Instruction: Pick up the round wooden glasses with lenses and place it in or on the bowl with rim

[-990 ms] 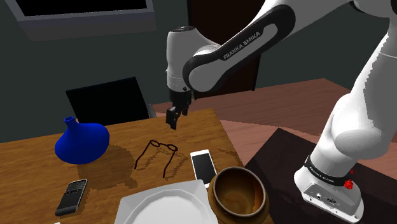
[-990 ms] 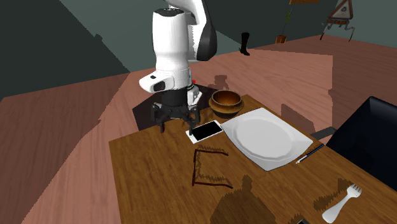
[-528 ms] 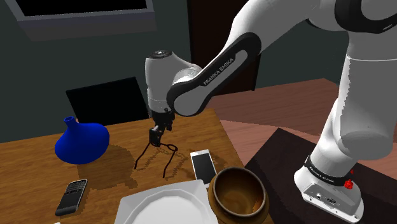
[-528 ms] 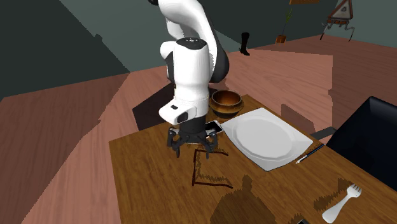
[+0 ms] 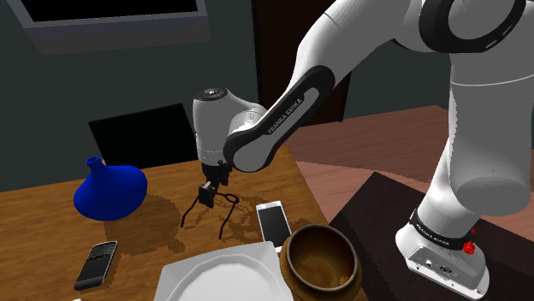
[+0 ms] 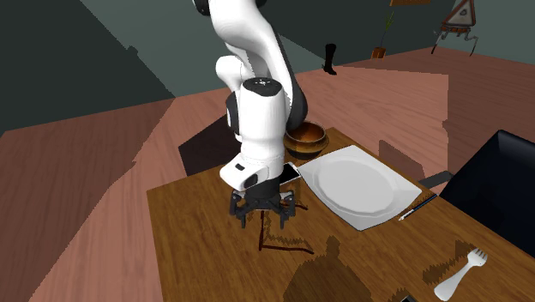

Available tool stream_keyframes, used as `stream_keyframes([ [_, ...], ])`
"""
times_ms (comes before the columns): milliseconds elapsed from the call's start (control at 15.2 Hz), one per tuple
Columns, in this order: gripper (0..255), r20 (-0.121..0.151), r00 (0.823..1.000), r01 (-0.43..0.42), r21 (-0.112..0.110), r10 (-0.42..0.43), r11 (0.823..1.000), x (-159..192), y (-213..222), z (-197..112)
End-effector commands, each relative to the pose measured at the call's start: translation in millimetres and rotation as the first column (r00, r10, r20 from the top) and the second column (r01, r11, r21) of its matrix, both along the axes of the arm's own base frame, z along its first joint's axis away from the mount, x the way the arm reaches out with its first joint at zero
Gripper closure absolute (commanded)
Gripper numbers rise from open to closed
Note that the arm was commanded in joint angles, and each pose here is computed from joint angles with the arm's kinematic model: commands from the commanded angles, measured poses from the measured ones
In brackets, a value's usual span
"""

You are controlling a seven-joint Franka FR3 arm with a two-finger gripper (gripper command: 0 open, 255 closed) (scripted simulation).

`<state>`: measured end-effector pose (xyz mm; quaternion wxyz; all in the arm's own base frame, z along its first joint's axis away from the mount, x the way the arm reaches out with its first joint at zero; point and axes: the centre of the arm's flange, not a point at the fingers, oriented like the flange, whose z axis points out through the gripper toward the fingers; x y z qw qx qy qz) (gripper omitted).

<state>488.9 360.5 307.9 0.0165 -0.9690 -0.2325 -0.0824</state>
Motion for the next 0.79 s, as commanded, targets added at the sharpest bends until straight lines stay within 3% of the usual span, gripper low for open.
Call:
stream_keyframes([
  [0, 0, 0.0, 1.0, 0.0, 0.0, 0.0, 1.0, 0.0, 0.7, -4.8],
  [396, 0, 0.0, 1.0, 0.0, 0.0, 0.0, 1.0, 0.0, 0.7, -4.8],
  [462, 255, 0.0, 1.0, 0.0, 0.0, 0.0, 1.0, 0.0, 0.7, -4.8],
  [726, 255, 0.0, 1.0, 0.0, 0.0, 0.0, 1.0, 0.0, 0.7, -4.8],
])
